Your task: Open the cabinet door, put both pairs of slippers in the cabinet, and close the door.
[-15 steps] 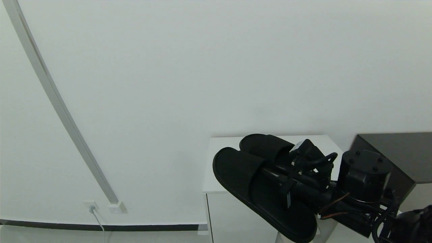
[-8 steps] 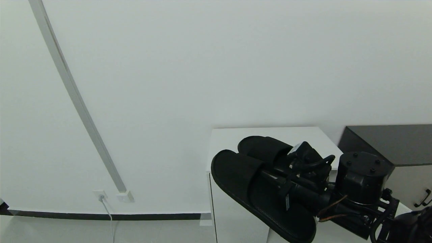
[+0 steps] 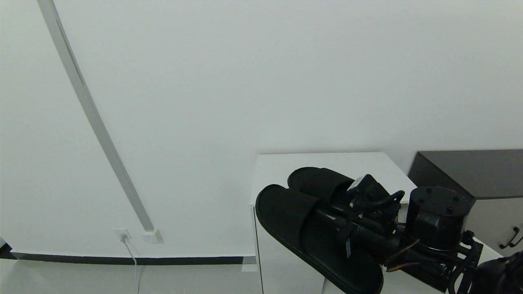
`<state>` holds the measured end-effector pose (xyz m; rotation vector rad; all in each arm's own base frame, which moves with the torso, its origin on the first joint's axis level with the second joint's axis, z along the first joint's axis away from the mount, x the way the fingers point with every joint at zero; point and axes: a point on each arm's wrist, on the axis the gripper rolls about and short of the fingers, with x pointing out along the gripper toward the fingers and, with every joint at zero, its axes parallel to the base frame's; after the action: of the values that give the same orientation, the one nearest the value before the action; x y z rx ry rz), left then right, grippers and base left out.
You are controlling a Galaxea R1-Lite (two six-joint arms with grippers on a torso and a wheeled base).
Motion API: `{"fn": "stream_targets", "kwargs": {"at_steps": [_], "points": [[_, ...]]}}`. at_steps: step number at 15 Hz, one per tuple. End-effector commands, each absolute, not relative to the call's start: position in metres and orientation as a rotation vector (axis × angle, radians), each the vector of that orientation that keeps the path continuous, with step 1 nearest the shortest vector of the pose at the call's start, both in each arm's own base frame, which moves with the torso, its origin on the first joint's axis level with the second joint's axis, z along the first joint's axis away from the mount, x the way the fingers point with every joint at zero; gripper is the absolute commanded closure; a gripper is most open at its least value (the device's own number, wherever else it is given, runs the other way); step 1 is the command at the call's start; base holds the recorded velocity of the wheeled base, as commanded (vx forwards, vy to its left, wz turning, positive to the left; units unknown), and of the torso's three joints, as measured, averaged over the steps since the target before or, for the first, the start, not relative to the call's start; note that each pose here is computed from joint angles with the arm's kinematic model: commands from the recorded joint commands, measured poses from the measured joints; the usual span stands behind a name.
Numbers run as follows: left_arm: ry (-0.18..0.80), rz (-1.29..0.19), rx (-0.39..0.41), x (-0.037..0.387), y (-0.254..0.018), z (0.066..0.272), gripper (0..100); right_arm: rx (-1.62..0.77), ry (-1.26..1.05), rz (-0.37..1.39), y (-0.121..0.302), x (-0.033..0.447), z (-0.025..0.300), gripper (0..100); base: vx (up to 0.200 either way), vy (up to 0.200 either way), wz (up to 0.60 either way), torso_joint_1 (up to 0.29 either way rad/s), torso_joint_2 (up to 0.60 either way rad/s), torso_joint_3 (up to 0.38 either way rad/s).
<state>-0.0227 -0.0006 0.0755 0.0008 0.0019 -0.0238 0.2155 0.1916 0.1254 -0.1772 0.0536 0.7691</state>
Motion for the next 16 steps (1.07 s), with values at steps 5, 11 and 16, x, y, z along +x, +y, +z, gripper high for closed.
{"fn": "stream_targets", "kwargs": {"at_steps": [5,11,16], "points": [[0.002,-0.023,0.0,-0.0227,-0.0006,0.0755,100,-0.181,0.064,0.771,0.1913,0.215,0.1227,100,0.0,-0.2,0.0,0.0,0.0,0.002],[0.002,-0.023,0.0,-0.0227,-0.0006,0.0755,100,-0.183,0.064,0.768,0.1923,0.2163,0.1204,100,0.0,-0.2,0.0,0.001,0.0,0.005],[0.002,-0.021,0.0,-0.0227,-0.0006,0.0755,100,-0.186,0.078,0.768,0.1925,0.2165,0.1168,100,0.0,-0.2,0.0,0.006,0.0,0.002]]}}
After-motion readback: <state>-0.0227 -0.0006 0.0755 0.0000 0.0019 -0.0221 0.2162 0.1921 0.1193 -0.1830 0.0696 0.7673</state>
